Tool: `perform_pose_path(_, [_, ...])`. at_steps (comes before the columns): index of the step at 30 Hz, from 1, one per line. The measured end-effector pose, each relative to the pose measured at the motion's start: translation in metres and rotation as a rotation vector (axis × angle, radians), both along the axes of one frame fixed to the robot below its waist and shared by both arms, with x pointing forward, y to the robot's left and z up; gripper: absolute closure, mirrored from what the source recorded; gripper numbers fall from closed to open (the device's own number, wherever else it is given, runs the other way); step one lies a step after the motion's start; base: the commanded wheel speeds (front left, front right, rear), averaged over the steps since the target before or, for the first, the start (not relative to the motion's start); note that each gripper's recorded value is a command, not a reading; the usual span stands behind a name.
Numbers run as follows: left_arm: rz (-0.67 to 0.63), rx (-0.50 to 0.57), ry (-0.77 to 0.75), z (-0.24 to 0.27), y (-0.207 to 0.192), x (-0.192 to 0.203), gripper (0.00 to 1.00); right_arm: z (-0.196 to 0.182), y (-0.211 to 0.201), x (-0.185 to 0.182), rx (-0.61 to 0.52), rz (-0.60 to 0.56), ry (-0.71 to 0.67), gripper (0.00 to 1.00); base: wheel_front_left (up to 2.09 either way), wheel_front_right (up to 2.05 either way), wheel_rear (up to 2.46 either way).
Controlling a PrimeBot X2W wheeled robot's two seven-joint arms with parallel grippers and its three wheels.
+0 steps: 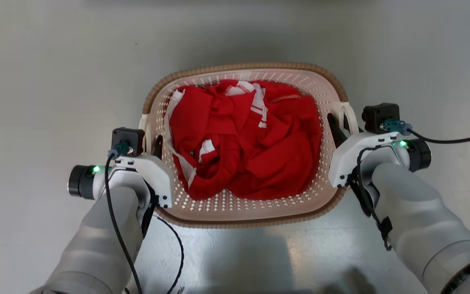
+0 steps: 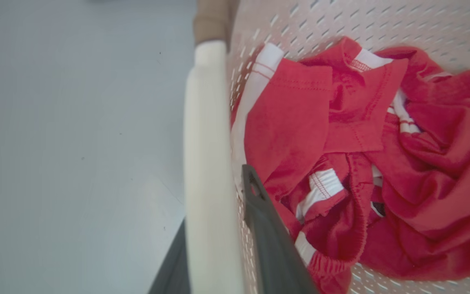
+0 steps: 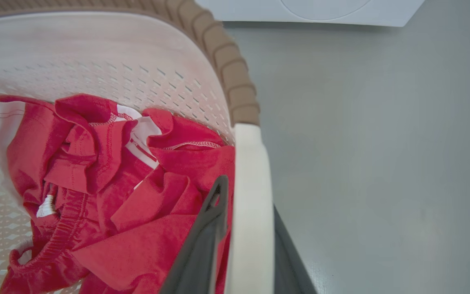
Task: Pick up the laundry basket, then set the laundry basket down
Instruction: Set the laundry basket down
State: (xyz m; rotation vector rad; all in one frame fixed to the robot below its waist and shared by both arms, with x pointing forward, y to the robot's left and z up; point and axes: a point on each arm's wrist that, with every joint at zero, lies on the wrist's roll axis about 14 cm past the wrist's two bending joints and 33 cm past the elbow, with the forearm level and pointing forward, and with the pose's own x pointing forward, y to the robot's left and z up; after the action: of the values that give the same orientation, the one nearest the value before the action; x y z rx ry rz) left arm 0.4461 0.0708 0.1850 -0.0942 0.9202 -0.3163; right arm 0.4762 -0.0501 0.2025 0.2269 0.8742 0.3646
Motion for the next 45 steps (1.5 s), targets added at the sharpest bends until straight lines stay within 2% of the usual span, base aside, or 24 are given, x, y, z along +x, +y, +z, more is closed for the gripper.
perform_pose_path(17, [-0.008,-0.014,0.008,-0.037,-0.005,0.018,1.00,-0.040,-0.007,0.018,-0.017,-0.018,0.018,1.00,0.00,0.00,0.00])
perform_pose_path(32, [-0.009,-0.020,0.023,-0.055,-0.004,0.019,1.00,-0.062,-0.009,0.021,-0.028,-0.021,0.025,1.00,0.00,0.00,0.00])
perform_pose_path(33, [-0.016,-0.018,0.022,-0.056,-0.004,0.018,0.88,-0.062,-0.010,0.021,-0.029,-0.021,0.024,0.79,0.00,0.00,0.00])
perform_pose_path(34, [-0.017,-0.017,0.023,-0.056,-0.004,0.018,0.62,-0.063,-0.010,0.021,-0.029,-0.023,0.024,0.09,0.00,0.00,0.00])
perform_pose_path(35, [-0.020,-0.014,0.022,-0.056,-0.003,0.018,0.22,-0.063,-0.011,0.021,-0.033,-0.020,0.022,0.00,0.00,0.00,0.00])
perform_pose_path(36, [-0.036,-0.004,0.022,-0.057,-0.002,0.016,0.00,-0.063,-0.012,0.023,-0.037,-0.018,0.017,0.00,0.00,0.00,0.00])
perform_pose_path(45, [-0.045,0.021,0.018,-0.054,0.011,0.016,0.00,-0.060,-0.022,0.029,-0.060,-0.017,-0.005,0.00,0.00,0.00,0.00])
